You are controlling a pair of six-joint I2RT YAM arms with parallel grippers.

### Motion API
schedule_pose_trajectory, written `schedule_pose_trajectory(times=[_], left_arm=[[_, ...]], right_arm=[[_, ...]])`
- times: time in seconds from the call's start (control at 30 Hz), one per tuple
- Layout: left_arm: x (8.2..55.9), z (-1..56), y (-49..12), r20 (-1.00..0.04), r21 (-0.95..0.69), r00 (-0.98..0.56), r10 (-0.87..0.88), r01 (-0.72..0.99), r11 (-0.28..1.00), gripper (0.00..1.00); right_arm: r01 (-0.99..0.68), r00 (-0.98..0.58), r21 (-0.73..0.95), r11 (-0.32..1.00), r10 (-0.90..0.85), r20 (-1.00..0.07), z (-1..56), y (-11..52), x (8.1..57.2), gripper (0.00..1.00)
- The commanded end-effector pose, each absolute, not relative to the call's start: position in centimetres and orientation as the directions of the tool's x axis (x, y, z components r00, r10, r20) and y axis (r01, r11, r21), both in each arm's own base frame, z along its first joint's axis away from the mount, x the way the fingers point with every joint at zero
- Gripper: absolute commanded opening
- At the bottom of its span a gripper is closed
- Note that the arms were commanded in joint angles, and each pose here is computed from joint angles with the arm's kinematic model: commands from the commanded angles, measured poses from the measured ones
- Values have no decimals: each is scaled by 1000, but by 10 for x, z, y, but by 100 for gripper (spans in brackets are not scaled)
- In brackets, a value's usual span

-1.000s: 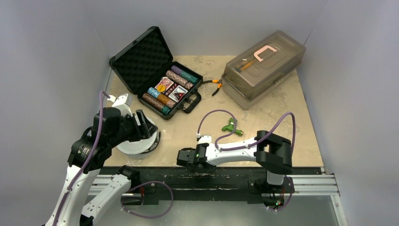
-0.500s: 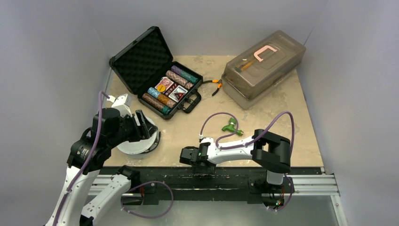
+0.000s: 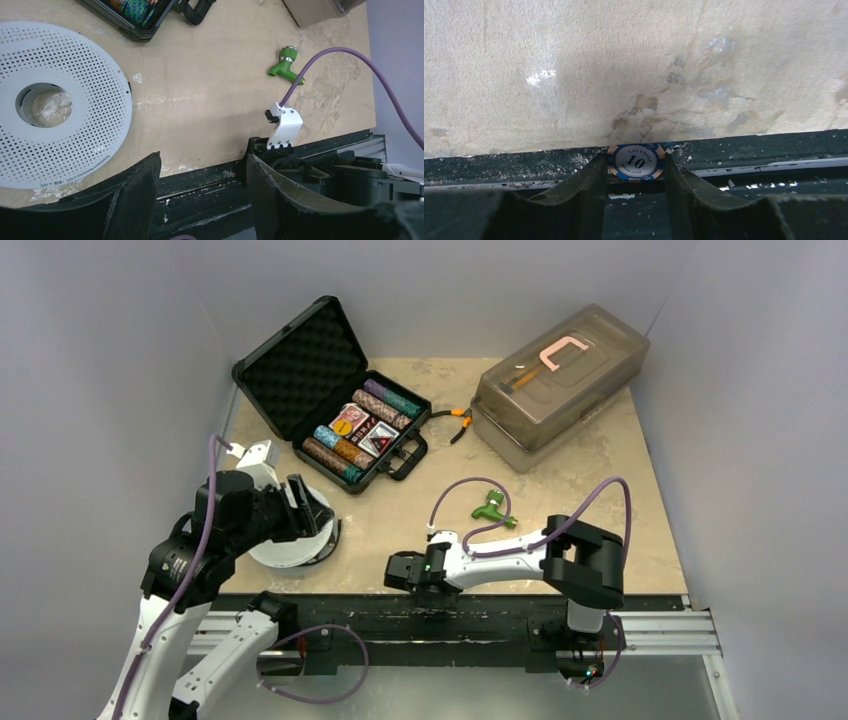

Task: Pack up texas hold em set

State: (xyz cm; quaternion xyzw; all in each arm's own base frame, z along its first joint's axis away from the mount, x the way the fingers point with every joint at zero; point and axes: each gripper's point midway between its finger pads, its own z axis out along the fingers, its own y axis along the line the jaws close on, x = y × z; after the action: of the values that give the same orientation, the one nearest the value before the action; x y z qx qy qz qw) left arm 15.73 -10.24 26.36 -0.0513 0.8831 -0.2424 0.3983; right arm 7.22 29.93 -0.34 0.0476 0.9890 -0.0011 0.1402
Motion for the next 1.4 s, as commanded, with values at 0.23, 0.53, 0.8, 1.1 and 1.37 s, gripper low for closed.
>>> schedule_pose_trajectory(times=[0.23,0.53,0.8,1.1,1.37], left_arm=[[168,260,-114,-674,-480,-691,-262,140,866,61],[181,232,-171,-453,-702,-870,-192,216,679,66],[224,224,-212,-281,-904,-943,-179,197,380,66],[228,203,-252,-244,-914,-969,-26,221,341,63],[216,192,-276,-223,-913,-973,67,232,336,49]], right_arm=[[123,-920,103,987,153,-360,40,294,84,10],[-145,-803,124,982,-43,-595,89,298,133,6],[-476,-636,242,845,-142,-758,149,306,183,1],[-696,-494,207,687,-250,-833,191,315,196,0],[-732,-460,219,645,-231,-858,202,324,196,0]])
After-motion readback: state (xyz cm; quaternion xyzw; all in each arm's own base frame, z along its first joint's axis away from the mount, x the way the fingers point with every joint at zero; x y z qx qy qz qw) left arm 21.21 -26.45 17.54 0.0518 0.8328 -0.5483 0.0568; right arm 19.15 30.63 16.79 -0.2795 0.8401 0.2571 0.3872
